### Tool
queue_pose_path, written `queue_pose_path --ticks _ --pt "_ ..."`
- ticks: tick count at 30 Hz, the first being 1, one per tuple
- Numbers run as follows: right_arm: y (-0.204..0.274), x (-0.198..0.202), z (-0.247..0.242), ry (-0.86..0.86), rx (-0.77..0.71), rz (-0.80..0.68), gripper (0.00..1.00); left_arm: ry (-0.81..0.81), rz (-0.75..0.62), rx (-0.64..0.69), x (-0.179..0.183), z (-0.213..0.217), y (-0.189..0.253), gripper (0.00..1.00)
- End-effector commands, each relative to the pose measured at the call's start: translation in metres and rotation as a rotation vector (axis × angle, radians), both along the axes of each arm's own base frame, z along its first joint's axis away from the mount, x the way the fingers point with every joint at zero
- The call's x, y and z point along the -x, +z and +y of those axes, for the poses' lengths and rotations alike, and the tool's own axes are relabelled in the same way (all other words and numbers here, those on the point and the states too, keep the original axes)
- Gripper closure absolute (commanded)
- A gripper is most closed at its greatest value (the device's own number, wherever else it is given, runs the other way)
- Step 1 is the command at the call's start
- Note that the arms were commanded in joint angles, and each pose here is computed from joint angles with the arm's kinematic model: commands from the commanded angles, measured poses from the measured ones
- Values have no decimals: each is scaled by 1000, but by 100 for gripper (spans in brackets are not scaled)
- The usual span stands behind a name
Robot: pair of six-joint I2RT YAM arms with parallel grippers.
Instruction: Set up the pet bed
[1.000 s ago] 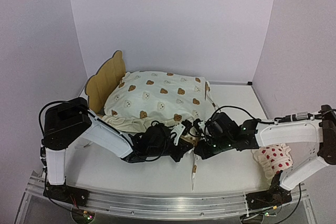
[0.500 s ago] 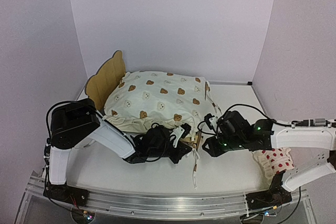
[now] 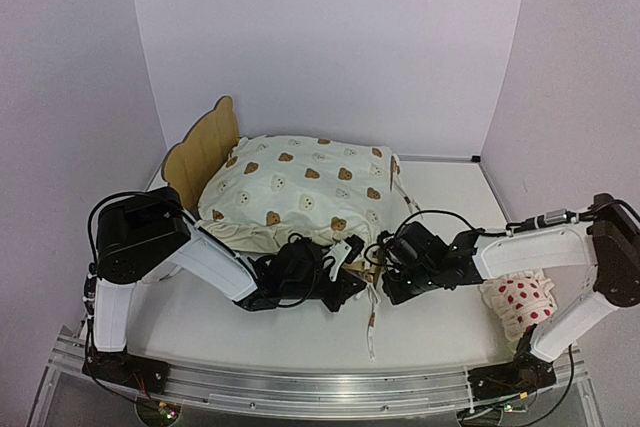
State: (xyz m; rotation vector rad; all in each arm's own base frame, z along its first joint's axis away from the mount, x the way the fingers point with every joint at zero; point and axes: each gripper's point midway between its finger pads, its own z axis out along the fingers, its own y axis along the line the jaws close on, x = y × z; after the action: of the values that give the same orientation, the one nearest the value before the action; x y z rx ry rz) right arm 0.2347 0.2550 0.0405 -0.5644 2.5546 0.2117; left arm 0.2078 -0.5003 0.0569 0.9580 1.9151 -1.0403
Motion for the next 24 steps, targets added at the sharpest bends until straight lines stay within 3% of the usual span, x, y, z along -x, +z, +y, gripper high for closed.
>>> queue_pose_path --ticks 1,10,24 --pt "13 -16 26 1 -101 -51 80 -23 -41 71 -4 -3 25 100" --pt "10 -15 57 40 -218 -11 81 -41 -1 108 -6 14 32 100" --pt "12 -8 87 99 -249 -13 78 -42 25 90 -11 25 25 100"
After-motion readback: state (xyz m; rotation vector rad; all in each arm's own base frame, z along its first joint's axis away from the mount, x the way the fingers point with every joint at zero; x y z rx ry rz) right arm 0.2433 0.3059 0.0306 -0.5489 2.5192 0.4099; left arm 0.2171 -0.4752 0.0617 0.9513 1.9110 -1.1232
